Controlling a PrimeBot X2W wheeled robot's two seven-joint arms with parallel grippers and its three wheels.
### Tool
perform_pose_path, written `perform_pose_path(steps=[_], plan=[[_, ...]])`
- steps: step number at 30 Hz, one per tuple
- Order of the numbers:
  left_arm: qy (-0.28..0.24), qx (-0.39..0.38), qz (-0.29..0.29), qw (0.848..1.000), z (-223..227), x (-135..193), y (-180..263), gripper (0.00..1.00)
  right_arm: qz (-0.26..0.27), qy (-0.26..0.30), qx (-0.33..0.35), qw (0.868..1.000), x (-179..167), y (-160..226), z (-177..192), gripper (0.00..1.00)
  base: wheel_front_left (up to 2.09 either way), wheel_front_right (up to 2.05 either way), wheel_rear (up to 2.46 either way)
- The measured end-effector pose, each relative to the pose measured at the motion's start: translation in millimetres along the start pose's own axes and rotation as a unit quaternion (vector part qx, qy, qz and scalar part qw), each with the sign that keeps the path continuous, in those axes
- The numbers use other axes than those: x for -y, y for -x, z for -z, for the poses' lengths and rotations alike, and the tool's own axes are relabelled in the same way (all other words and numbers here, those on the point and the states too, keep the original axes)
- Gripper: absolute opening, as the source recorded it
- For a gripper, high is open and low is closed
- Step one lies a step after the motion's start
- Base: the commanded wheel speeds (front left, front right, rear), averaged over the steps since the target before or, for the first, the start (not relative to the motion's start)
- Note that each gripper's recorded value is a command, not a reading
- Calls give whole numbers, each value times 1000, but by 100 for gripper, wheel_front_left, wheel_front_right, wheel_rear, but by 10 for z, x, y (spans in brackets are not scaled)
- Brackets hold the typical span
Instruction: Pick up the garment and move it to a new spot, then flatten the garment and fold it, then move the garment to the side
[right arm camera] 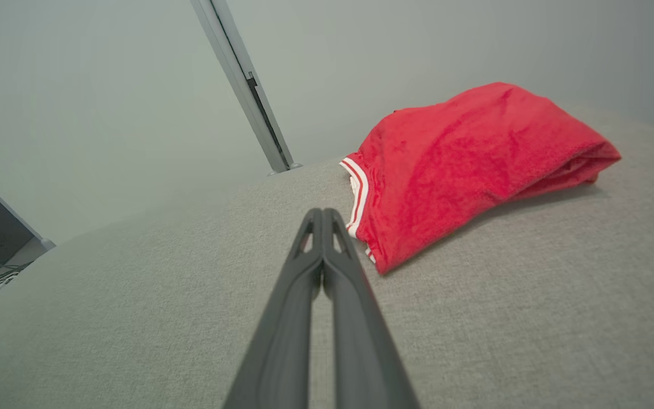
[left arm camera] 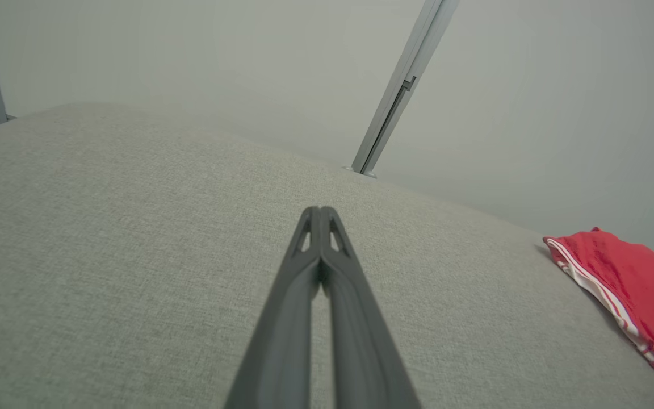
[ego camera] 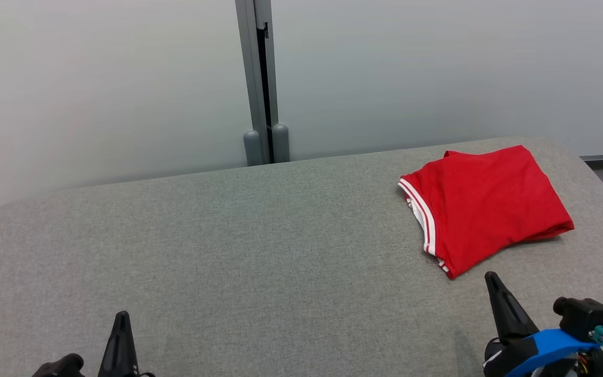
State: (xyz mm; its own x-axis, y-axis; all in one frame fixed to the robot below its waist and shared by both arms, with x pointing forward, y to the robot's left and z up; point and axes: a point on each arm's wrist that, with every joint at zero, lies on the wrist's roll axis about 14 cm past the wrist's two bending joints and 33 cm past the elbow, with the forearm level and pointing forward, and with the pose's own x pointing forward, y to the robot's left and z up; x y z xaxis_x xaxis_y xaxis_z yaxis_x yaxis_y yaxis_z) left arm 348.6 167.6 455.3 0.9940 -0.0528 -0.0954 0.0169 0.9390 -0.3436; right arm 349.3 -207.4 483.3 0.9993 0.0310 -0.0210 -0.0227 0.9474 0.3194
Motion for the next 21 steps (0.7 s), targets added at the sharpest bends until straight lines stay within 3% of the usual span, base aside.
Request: perform_pose_path(steps=[21], plan=[[165,7,-24,986,-120,-72,-94,0,31,-167,3,985,45,-80,-49,0,0,0,0]])
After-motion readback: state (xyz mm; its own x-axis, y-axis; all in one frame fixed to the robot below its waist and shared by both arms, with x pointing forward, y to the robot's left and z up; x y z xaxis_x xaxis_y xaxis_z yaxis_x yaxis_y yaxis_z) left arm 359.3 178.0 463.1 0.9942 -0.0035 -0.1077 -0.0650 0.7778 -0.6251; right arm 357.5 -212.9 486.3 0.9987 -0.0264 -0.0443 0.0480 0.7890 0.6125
